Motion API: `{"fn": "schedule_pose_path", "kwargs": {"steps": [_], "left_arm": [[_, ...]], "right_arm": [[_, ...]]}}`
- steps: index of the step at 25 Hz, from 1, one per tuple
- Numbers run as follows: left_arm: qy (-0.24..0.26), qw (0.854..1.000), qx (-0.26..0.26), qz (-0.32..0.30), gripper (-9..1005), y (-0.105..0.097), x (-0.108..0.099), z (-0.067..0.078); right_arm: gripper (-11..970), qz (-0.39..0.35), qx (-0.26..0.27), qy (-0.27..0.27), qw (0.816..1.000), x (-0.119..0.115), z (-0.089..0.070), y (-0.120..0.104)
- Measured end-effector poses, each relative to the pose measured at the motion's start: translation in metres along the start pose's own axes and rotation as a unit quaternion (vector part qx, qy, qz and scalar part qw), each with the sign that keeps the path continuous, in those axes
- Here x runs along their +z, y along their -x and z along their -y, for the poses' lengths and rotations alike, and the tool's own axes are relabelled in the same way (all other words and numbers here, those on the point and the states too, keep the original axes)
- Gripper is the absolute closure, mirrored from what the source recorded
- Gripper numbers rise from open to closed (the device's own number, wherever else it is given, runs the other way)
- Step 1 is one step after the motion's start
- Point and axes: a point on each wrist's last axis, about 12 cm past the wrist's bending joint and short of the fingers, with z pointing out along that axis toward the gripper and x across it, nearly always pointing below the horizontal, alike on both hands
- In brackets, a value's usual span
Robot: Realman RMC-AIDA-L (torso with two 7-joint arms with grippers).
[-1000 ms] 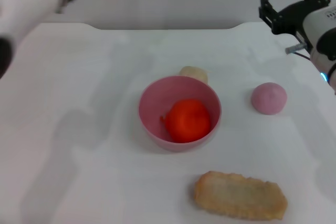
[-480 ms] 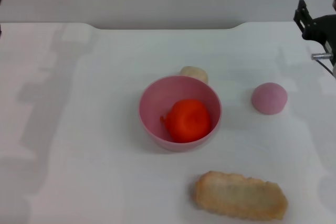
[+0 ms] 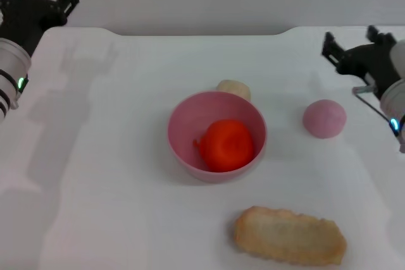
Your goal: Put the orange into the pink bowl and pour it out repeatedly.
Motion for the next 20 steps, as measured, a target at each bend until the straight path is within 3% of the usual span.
{"fn": "schedule_pose_path", "kwargs": {"steps": [3, 8, 13, 20], "left_arm": [[-0.004, 1.0, 0.015, -0.004, 170, -0.002, -0.001, 0.002], [-0.007, 1.0, 0.025, -0.017, 169, -0.004, 0.002, 0.004], [-0.013, 0.999, 0.03, -0.036, 169, -0.006, 0.009, 0.009], [-0.026, 0.996, 0.034, -0.074, 169, -0.008, 0.022, 0.019]], "right_arm": [[171, 0.002, -0.007, 0.004, 1.0, -0.002, -0.003, 0.001], [143, 0.075, -0.049, -0.055, 0.994, -0.015, -0.005, -0.009], [143, 0.156, -0.077, -0.125, 0.977, -0.034, 0.004, -0.012], [143, 0.179, -0.089, -0.147, 0.969, -0.042, 0.014, -0.016]]}}
